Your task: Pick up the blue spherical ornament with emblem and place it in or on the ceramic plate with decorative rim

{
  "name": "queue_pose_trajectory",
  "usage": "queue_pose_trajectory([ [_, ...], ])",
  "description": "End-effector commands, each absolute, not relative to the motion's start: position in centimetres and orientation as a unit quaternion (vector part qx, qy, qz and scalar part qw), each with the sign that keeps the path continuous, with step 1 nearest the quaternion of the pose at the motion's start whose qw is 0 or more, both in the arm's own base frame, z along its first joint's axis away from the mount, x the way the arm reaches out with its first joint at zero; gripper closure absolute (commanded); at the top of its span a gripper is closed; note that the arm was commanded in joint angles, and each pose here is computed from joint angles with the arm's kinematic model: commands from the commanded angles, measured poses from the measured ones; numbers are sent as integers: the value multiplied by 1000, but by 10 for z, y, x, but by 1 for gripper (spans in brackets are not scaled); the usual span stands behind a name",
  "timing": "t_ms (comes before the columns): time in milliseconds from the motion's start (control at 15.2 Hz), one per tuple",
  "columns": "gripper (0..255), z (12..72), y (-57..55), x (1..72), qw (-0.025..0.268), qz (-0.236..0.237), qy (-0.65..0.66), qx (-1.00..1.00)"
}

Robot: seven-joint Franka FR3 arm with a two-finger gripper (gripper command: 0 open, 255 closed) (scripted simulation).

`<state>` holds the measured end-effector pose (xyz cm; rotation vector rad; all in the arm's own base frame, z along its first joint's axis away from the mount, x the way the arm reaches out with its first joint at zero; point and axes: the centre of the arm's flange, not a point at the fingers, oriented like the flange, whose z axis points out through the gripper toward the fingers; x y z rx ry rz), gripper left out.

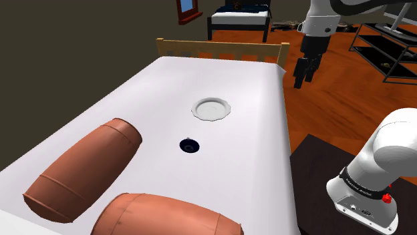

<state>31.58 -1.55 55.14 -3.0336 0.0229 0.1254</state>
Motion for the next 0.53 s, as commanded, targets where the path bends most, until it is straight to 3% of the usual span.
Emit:
queue_pose_trajectory([
  [0, 0, 551, -16, 316, 53, 41, 8, -998],
  [462, 0, 507, 38, 377, 46, 32, -38, -998],
])
